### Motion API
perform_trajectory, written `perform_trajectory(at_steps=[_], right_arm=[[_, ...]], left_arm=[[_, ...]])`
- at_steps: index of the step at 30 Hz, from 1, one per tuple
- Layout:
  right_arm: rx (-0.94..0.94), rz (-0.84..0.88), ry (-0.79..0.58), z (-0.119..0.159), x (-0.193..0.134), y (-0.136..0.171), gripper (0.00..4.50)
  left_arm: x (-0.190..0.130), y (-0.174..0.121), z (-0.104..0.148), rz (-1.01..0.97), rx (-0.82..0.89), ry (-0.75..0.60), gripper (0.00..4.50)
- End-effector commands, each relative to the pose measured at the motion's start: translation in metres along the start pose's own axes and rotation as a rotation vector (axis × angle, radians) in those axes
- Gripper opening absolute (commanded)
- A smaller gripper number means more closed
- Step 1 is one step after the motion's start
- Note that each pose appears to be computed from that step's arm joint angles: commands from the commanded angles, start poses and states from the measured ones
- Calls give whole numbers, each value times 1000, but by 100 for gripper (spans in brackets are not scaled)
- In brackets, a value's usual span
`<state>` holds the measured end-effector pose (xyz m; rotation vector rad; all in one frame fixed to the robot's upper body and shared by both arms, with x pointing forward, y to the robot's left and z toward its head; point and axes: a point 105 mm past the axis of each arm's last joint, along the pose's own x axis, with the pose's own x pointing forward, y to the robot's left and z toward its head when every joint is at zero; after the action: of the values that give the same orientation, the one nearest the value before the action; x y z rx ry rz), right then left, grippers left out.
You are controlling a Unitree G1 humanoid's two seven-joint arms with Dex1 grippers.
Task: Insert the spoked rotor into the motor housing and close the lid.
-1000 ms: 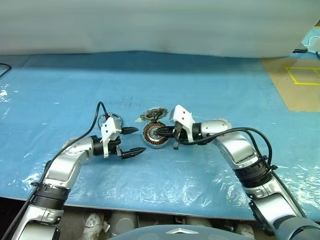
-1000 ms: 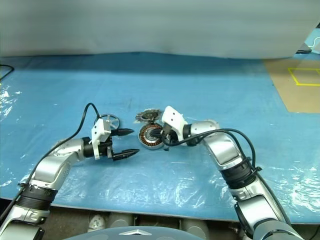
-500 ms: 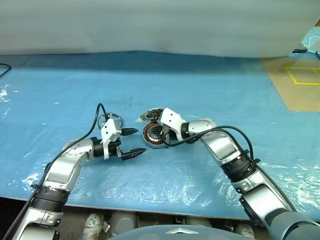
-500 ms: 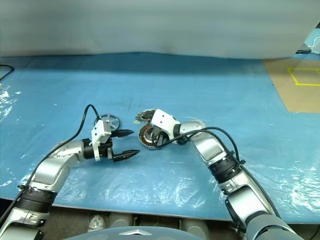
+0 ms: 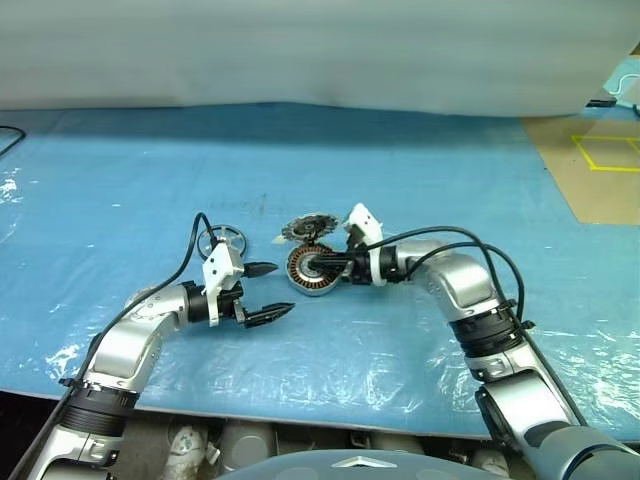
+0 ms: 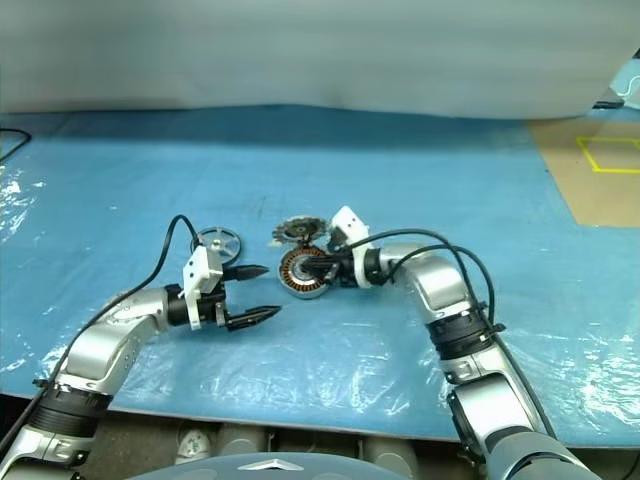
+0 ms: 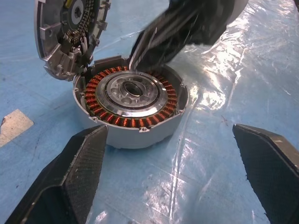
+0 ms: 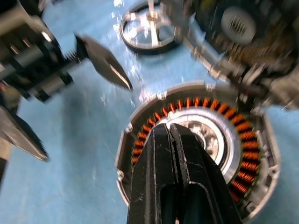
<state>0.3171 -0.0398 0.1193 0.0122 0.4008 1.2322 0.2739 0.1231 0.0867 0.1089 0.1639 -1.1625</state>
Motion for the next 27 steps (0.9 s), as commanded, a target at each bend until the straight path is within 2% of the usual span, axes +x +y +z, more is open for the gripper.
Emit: perform_trajectory(at_steps=[1,9,14,20,25,27], right_arm=[[-67,27,-54,19,0,12,3],[-148,-4,37,-2,11,14,3],[-183,-66,57,-4,18,-1,3],[-137,-99,40,-4,24,-9,3],[-183,-145,245,-49,22,-22,3],[-200,-150,286,-60,19,-24,3]], left_arm=[[0,-1,11,-15,38,-26,450],[2,3,12,-17,45,-24,450],[5,2,14,-22,50,-28,450],[2,3,12,-20,47,-20,450],[2,2,11,-19,45,-19,450],[2,2,10,-23,44,-18,450]])
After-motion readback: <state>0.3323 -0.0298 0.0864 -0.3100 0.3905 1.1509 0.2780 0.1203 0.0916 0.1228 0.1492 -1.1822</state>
